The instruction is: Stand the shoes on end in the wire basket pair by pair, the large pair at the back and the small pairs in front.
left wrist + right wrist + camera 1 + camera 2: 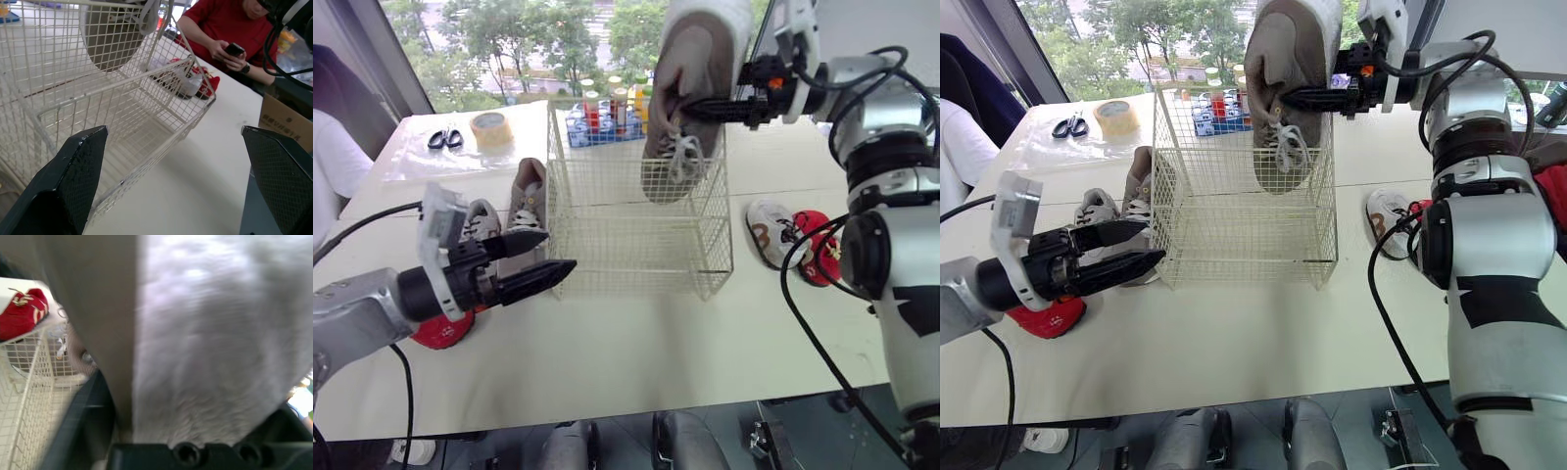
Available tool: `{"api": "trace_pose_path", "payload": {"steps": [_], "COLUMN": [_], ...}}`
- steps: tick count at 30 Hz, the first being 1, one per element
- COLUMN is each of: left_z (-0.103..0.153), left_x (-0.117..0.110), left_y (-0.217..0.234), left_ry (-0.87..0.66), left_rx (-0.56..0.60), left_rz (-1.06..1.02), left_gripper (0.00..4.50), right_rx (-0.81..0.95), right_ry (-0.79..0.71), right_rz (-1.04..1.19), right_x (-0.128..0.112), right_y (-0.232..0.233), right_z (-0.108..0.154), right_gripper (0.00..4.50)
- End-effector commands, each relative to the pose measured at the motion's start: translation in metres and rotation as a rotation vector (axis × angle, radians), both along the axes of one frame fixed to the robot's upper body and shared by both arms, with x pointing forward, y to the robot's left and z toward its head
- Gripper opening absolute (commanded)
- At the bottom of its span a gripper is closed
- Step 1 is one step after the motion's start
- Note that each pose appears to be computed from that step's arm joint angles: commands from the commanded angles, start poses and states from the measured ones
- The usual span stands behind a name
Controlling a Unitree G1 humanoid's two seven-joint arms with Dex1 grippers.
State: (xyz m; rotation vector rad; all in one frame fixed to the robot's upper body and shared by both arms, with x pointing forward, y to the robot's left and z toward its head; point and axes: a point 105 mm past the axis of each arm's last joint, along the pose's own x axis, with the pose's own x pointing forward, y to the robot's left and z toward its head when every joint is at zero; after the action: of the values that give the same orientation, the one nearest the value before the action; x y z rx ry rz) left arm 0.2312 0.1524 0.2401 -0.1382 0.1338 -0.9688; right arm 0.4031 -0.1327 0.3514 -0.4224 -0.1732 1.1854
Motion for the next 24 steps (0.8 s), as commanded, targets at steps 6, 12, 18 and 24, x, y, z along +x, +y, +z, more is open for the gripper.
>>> {"api": "trace_pose_path", "payload": {"steps": [6, 12, 18, 24], "left_z": [0.001, -0.003, -0.004, 0.0], "left_x": [-0.004, 0.002, 0.01, 0.015], "left_y": [-0.001, 0.002, -0.002, 0.012], "left_ry": [-0.024, -0.009, -0.013, -0.029], "left_rx": [-0.001, 0.01, 0.018, 0.012], "left_rz": [-0.001, -0.003, -0.027, 0.02], "left_gripper": [4.5, 4.5, 4.5, 4.5], "right_rx": [0.064, 0.016, -0.048, -0.109], "right_ry": [-0.101, -0.048, -0.039, 0.043], "right_rz": [0.019, 0.082, 0.04, -0.075], "right_x": [-0.019, -0.039, -0.027, -0.024], "right_y": [-0.018, -0.032, -0.029, -0.062], "right_z": [0.045, 0.05, 0.029, 0.011], "right_gripper": [4.46, 4.46, 4.46, 4.46]}}
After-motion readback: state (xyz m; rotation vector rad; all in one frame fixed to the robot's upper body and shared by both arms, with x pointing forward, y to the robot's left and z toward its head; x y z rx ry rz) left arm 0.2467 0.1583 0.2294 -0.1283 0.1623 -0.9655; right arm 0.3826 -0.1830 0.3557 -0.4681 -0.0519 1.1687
